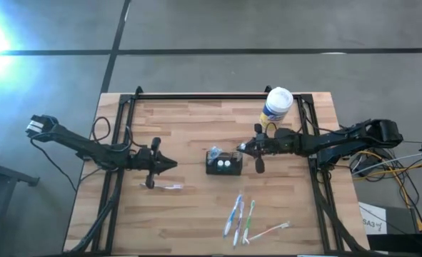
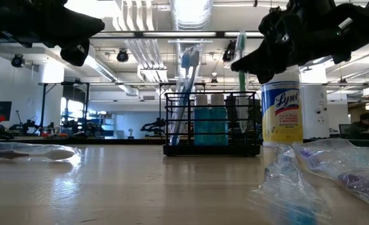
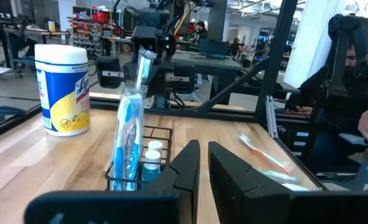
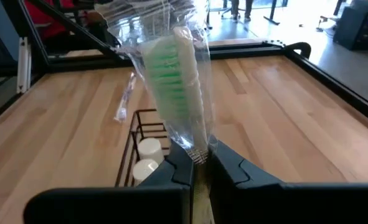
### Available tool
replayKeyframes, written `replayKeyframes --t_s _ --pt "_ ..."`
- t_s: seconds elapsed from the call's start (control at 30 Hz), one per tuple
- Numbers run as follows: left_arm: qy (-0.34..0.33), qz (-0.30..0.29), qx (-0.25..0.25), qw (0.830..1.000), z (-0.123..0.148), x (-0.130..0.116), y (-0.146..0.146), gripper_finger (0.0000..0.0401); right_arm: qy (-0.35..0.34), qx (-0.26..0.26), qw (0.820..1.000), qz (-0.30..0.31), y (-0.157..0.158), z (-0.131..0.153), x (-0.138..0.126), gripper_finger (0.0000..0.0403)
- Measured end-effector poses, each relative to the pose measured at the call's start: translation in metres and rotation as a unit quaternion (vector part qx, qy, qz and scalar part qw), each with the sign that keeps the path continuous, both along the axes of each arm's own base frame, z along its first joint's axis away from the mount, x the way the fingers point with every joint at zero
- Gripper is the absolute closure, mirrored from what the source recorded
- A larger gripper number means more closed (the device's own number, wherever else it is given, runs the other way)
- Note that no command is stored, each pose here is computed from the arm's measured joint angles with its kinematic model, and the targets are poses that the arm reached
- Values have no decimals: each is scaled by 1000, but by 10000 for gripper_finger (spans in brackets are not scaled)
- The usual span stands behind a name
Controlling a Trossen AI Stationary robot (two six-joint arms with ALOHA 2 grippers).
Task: Pick & Place toothbrushing station
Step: Put the green toothbrush into the wire organizer
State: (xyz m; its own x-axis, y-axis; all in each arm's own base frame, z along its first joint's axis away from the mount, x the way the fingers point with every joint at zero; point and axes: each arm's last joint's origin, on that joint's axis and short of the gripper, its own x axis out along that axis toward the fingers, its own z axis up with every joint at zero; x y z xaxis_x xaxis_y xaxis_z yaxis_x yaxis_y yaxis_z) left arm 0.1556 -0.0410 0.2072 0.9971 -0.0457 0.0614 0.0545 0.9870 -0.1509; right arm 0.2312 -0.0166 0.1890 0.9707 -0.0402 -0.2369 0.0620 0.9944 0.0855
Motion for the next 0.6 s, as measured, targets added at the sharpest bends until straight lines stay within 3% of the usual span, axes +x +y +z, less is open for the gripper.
replayKeyframes --t_s 0.27,0.6 --pt "14 3 4 1000 -4 3 -1 364 9 3 1000 -4 -1 -13 4 383" --pt "37 6 11 999 -11 7 -2 364 31 20 999 -17 -4 -34 22 307"
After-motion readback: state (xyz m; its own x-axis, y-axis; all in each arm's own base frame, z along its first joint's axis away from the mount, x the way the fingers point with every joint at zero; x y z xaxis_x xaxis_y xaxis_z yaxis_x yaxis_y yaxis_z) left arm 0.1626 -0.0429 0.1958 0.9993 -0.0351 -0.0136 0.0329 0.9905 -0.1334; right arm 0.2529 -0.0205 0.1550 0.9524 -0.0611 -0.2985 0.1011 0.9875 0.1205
